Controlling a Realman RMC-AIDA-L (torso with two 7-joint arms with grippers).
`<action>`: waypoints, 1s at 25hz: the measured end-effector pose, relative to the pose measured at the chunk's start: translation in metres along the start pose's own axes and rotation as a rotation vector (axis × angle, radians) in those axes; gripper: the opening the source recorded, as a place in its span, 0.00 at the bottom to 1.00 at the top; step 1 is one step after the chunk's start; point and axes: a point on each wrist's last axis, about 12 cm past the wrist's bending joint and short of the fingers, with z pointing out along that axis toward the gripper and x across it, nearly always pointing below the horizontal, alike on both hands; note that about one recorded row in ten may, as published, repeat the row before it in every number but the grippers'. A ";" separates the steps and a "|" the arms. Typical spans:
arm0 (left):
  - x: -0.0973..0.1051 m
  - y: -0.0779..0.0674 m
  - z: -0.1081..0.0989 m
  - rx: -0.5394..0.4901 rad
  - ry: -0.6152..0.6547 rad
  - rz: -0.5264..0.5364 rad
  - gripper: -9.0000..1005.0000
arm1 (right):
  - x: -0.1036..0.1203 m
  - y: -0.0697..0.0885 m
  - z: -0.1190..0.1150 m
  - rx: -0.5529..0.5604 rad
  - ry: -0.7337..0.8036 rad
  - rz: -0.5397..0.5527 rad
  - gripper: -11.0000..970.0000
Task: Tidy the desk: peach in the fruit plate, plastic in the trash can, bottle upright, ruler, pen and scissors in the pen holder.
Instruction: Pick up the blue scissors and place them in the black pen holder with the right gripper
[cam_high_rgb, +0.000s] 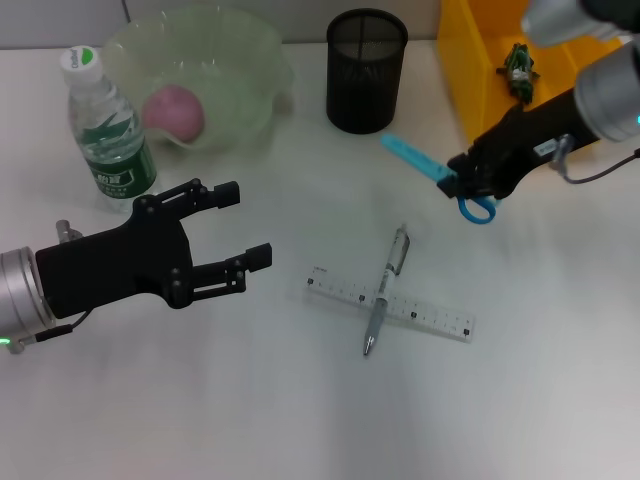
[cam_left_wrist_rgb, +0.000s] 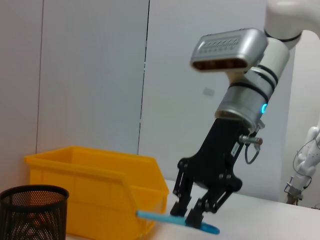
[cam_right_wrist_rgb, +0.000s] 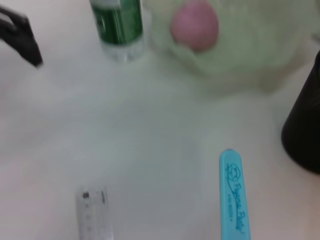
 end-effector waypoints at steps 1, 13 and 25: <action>0.000 0.000 0.000 0.000 0.000 0.000 0.83 | 0.000 0.000 0.000 0.000 0.000 0.000 0.27; -0.001 0.002 -0.004 -0.024 -0.018 -0.002 0.83 | 0.045 0.003 -0.022 -0.047 -0.432 -0.033 0.27; -0.002 0.001 -0.006 -0.043 -0.045 -0.009 0.83 | 0.073 0.010 -0.008 -0.053 -0.664 0.053 0.27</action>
